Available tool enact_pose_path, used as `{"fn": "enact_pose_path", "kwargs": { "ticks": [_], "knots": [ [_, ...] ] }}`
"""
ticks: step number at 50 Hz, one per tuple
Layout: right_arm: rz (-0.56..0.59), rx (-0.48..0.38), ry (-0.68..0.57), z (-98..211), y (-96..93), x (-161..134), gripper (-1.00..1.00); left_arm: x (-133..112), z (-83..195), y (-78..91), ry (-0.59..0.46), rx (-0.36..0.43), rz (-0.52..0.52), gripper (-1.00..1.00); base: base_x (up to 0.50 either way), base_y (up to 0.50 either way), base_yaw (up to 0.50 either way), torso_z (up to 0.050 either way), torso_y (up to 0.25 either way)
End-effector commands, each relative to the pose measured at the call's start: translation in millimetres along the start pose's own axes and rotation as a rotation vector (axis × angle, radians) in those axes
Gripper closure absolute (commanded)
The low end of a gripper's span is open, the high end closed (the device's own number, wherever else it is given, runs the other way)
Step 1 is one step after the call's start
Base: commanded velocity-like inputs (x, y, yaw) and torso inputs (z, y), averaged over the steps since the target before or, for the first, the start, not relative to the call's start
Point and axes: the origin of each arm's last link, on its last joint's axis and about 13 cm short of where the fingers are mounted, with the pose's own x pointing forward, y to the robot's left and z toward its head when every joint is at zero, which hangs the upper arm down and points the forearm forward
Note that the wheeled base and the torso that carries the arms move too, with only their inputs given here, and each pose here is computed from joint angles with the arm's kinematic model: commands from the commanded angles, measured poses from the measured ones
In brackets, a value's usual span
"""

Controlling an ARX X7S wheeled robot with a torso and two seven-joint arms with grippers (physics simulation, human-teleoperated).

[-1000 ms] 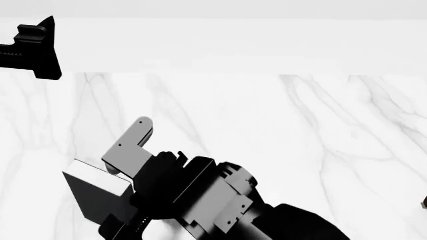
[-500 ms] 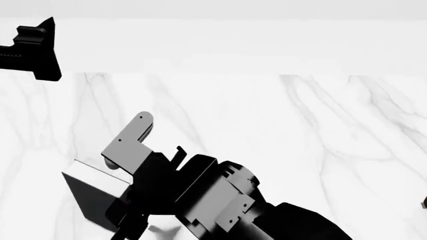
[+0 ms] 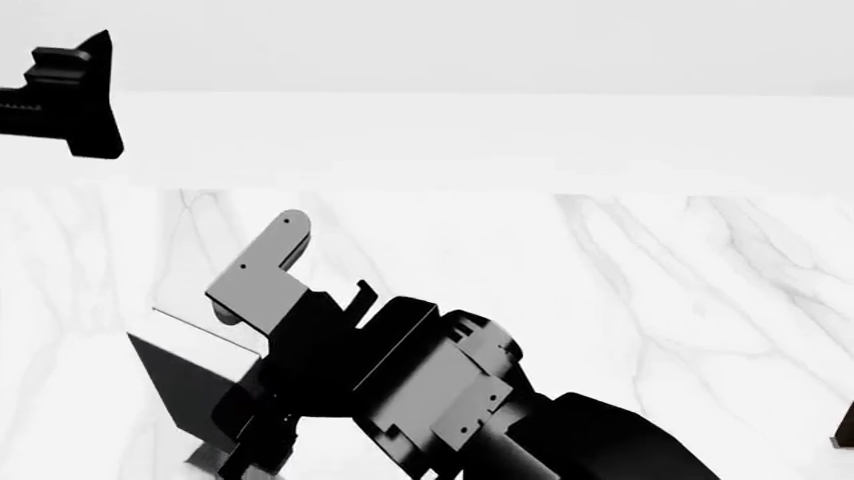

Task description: Pick up the book on the left and place it on top of the shelf.

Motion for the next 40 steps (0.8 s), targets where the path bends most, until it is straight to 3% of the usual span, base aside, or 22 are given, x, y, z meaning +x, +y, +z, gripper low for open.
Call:
{"fn": "enact_pose_path", "kwargs": {
  "ticks": [1, 2, 6, 7, 8, 9, 12, 13, 17, 19, 22, 24, 40],
  "knots": [
    [-0.060, -0.022, -0.078, 24, -10.9, -12, 1.00, 0, 1, -0.4, -0.010, 0.004, 0.011, -1.00, 0.00, 0.00, 0.00, 0.000, 0.000],
    [-0.087, -0.022, -0.087, 28, -15.2, -15, 1.00, 0, 1, -0.4, -0.008, 0.001, 0.011, -1.00, 0.00, 0.00, 0.00, 0.000, 0.000],
    [-0.372, -0.133, -0.109, 45, -40.7, -36, 1.00, -1, 1, 0.0, -0.008, 0.005, 0.010, -1.00, 0.00, 0.00, 0.00, 0.000, 0.000],
    [-0.564, -0.244, -0.092, 53, -51.2, -46, 1.00, -1, 0, 0.1, -0.009, 0.006, 0.010, -1.00, 0.00, 0.00, 0.00, 0.000, 0.000],
    [-0.640, -0.319, -0.083, 56, -55.2, -50, 1.00, -1, 0, 0.1, -0.008, 0.006, 0.010, -1.00, 0.00, 0.00, 0.00, 0.000, 0.000],
    [-0.838, -0.492, -0.055, 55, -63.7, -56, 1.00, -1, 0, 0.0, -0.008, 0.006, 0.010, -1.00, 0.00, 0.00, 0.00, 0.000, 0.000],
    [-0.988, -0.603, -0.015, 61, -75.0, -70, 1.00, 0, 0, -0.8, -0.009, 0.008, 0.007, -1.00, 0.00, 0.00, 0.00, 0.000, 0.000],
    [-1.108, -0.712, 0.009, 63, -80.8, -78, 1.00, 0, 0, -0.8, -0.009, 0.006, 0.007, -1.00, 0.00, 0.00, 0.00, 0.000, 0.000],
    [-1.354, -0.857, 0.106, 65, -94.9, -100, 1.00, 0, 0, -0.7, -0.008, 0.007, 0.008, -1.00, 0.00, 0.00, 0.00, 0.000, 0.000],
    [-1.393, -0.899, 0.149, 63, -98.9, -105, 1.00, 0, 0, -0.7, -0.007, 0.007, 0.007, -1.00, 0.00, 0.00, 0.00, 0.000, 0.000],
    [-1.483, -0.902, 0.225, 60, -105.0, -117, 1.00, 1, -1, -0.9, -0.006, 0.008, 0.007, -1.00, 0.00, 0.00, 0.00, 0.000, 0.000],
    [-1.556, -0.930, 0.347, 55, -111.4, -131, 1.00, 1, -1, -1.2, -0.005, 0.007, 0.005, -1.00, 0.00, 0.00, 0.00, 0.000, 0.000],
    [-1.643, -0.639, 0.845, 19, -125.6, -194, 1.00, 1, -2, -1.3, -0.004, 0.007, 0.005, -1.00, 0.00, 0.00, 0.00, 0.000, 0.002]
  ]
}}
